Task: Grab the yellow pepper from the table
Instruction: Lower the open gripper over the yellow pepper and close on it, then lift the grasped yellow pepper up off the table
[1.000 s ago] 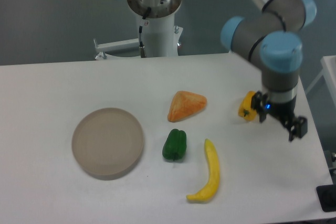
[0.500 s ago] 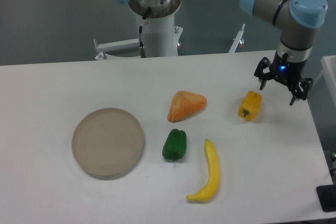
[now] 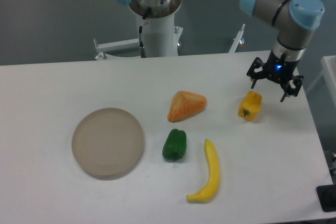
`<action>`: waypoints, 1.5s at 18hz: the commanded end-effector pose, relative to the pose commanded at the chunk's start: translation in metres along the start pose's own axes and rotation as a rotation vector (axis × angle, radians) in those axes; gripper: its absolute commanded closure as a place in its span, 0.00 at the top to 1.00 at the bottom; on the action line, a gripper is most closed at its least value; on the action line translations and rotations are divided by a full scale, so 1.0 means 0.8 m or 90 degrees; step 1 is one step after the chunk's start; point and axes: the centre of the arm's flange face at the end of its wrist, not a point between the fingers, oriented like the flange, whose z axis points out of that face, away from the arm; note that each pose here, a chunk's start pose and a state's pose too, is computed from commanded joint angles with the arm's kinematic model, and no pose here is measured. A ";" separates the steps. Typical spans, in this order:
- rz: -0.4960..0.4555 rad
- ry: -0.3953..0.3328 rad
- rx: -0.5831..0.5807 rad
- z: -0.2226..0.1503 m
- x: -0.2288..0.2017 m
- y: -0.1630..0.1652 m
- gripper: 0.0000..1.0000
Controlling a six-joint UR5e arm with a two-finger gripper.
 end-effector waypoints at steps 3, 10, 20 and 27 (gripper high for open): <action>0.008 -0.013 0.004 0.016 0.007 0.002 1.00; 0.017 -0.019 0.001 0.053 0.024 0.011 1.00; 0.028 -0.019 -0.001 0.084 0.028 0.014 1.00; 0.030 -0.025 0.000 0.081 0.026 0.013 0.46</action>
